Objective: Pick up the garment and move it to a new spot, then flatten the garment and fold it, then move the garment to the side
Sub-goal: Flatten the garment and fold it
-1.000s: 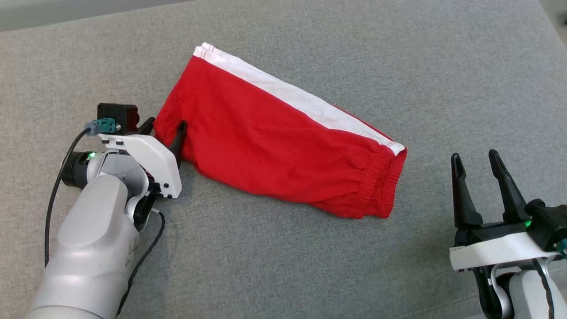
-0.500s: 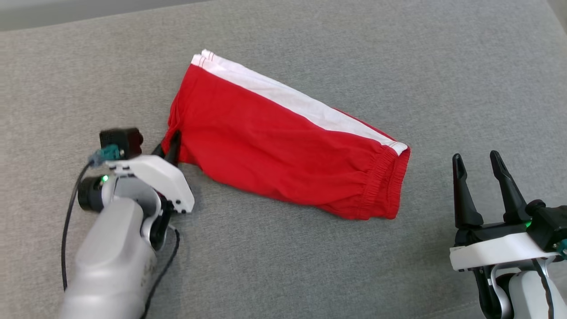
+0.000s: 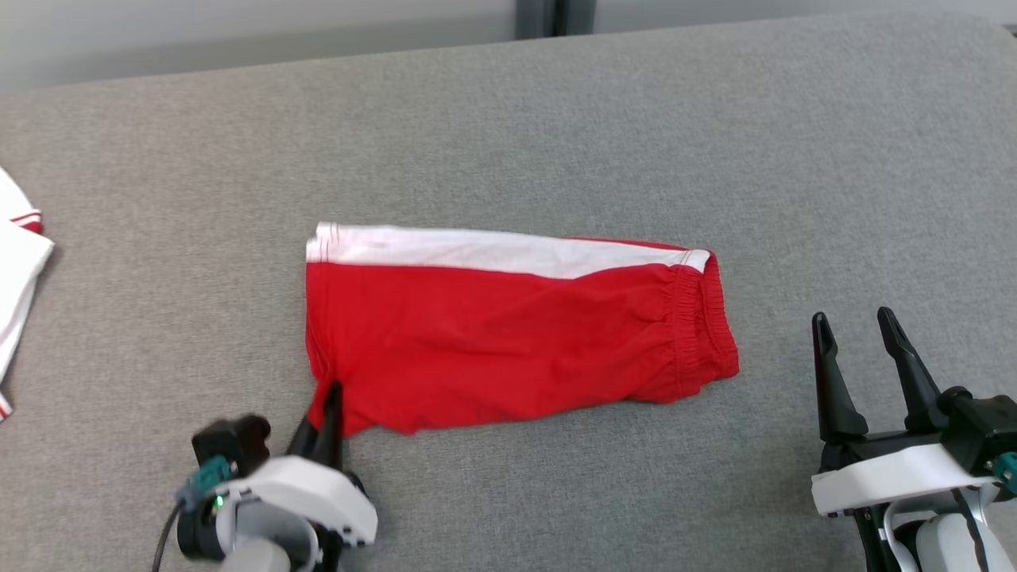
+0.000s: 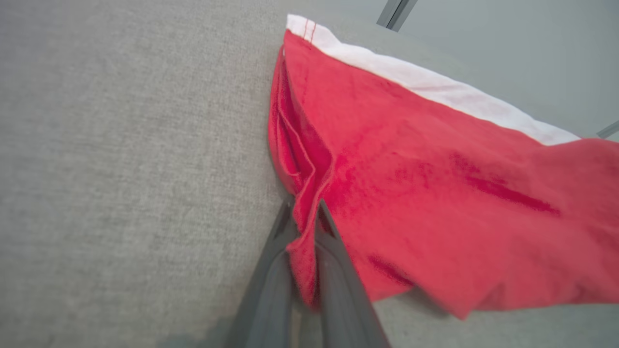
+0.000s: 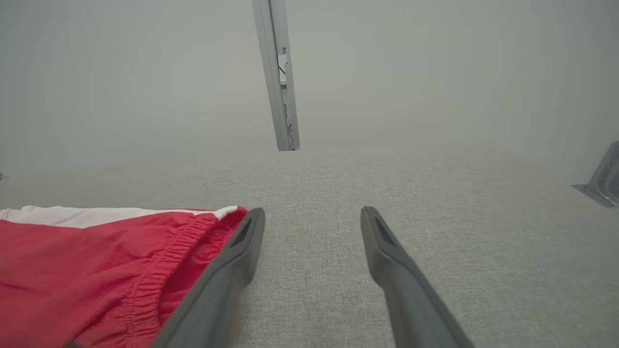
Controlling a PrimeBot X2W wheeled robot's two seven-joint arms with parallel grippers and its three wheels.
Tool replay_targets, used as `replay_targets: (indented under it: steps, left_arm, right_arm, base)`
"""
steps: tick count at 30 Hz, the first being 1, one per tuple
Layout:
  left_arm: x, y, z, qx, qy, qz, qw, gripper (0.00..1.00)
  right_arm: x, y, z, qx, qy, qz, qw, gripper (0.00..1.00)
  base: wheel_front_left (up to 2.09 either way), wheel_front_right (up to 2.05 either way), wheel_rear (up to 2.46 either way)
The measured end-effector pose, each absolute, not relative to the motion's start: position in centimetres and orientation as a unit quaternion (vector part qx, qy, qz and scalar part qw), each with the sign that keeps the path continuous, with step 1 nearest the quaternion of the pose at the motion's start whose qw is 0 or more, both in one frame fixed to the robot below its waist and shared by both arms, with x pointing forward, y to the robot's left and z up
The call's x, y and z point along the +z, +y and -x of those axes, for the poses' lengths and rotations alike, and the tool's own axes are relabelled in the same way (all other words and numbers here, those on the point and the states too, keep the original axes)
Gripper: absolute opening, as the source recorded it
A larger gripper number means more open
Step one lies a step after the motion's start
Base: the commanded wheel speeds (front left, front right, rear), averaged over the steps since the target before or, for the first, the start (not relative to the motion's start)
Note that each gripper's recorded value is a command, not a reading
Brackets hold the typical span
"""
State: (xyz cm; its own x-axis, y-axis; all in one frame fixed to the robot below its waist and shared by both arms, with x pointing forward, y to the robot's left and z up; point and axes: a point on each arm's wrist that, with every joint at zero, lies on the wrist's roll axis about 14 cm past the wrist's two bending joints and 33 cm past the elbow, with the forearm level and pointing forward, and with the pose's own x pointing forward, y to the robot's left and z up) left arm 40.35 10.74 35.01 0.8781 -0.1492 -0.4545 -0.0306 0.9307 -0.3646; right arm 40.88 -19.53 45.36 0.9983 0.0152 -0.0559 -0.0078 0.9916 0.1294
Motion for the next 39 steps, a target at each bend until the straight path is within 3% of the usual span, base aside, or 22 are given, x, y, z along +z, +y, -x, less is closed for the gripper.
replay_targets:
  steps: [5,6,7,22,39]
  left_arm:
    - [36.0,10.9,-38.0,-0.02,0.243,0.194,0.95,0.0]
    - [36.5,10.9,-38.1,-0.02,0.231,0.195,0.953,0.6]
    - [36.9,10.9,-38.1,-0.021,0.226,0.197,0.954,1.0]
    - [47.7,15.1,-42.8,-0.003,0.003,0.076,0.997,1.0]
    - [47.8,16.5,-41.1,-0.002,0.011,0.044,0.999,1.0]
  right_arm:
    - [45.6,-19.0,-40.7,0.013,0.027,-0.067,0.997,1.0]
    - [45.7,-18.9,-40.8,0.015,0.026,-0.067,0.997,1.0]
    - [45.6,-18.8,-40.8,0.016,0.028,-0.067,0.997,1.0]
    - [47.4,-19.2,-41.0,0.02,0.009,-0.034,0.999,1.0]
    - [47.6,-19.0,-40.7,0.023,0.014,-0.033,0.999,1.0]
  base:
    - [0.0,0.0,0.0]
    - [0.0,0.0,0.0]
    - [0.0,0.0,0.0]
    - [0.0,0.0,0.0]
    - [0.0,0.0,0.0]
